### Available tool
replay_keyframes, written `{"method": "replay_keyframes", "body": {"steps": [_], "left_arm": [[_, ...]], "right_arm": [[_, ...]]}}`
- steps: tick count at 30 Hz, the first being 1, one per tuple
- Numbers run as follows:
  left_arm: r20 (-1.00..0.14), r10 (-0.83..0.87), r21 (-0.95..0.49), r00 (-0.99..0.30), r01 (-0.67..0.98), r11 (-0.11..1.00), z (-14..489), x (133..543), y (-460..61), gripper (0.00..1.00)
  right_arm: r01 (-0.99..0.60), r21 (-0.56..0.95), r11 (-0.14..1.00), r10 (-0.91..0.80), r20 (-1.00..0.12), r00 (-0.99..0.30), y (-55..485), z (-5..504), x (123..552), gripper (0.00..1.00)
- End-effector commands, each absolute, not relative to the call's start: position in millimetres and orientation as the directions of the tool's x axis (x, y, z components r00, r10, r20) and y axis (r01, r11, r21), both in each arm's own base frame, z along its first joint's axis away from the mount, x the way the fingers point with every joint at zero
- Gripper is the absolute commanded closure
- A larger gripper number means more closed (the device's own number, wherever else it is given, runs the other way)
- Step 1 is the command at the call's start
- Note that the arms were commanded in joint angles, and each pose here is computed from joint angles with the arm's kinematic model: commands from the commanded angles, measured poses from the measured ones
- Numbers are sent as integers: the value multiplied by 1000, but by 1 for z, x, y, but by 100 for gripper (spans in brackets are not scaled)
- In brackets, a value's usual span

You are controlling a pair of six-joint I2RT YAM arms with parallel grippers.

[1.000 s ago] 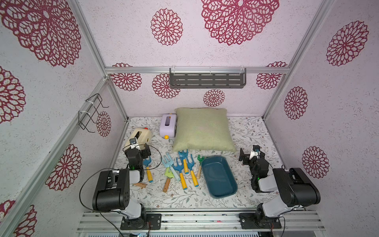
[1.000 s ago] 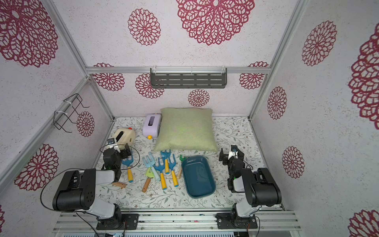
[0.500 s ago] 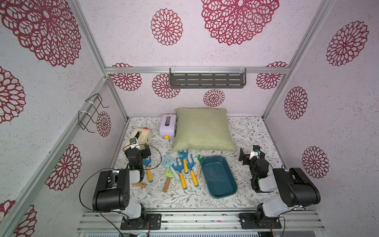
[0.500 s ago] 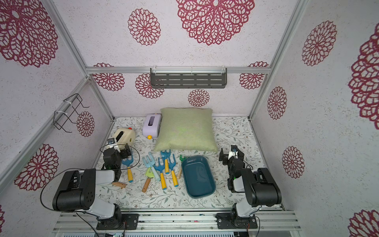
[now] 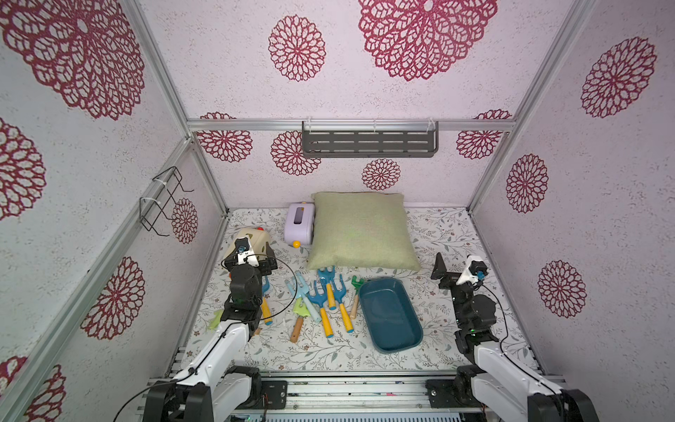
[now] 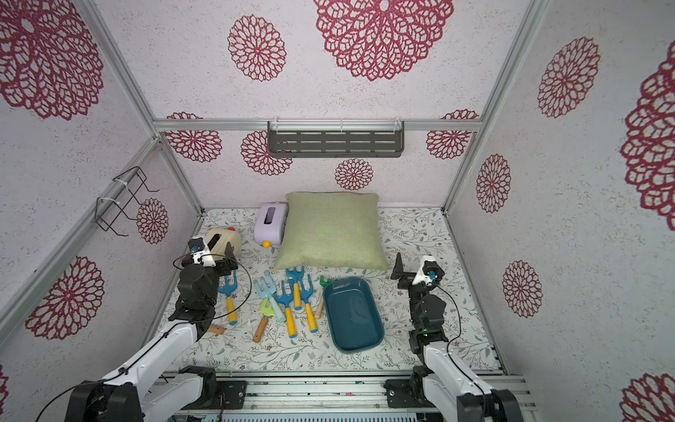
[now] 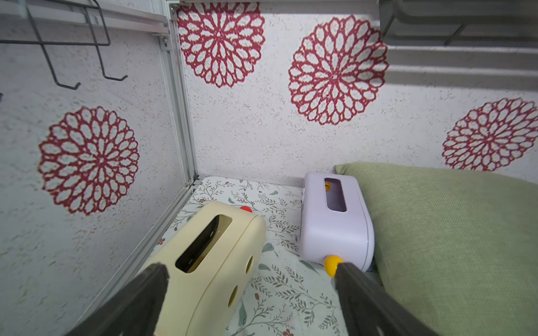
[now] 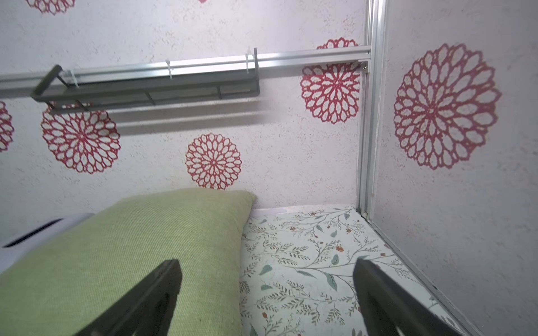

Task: Put the rake into the storage box
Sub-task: Pick up the rake at the center of the board.

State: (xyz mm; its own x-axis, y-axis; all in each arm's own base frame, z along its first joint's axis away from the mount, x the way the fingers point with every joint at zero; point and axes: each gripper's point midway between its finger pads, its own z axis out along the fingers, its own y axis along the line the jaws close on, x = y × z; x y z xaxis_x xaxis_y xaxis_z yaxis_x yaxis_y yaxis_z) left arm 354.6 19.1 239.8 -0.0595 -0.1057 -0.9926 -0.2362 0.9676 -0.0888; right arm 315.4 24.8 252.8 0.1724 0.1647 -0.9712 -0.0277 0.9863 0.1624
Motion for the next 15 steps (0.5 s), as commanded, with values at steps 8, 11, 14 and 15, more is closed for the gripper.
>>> {"method": "replay_keyframes", "body": {"steps": [8,11,14,15], "left_arm": [[-873,-450,-423,-188,-165,891,214,308,-6,3],[-886,-419,-395,-198,-150,906,217,302,-6,3],[-890,-415,-392,-188,-149,908,220,299,-4,3],[-885,-427,-402,-185,-157,902,219,298,-3,3]], "right_arm": [[-117,408,906,388,-908,-160,50,244,298,1],[-228,449,864,407,-890,-207,71,254,297,1],[-326,504,800,409,-855,-319,101,254,303,1],[-349,516,782,400,-846,-353,113,253,304,1]]}}
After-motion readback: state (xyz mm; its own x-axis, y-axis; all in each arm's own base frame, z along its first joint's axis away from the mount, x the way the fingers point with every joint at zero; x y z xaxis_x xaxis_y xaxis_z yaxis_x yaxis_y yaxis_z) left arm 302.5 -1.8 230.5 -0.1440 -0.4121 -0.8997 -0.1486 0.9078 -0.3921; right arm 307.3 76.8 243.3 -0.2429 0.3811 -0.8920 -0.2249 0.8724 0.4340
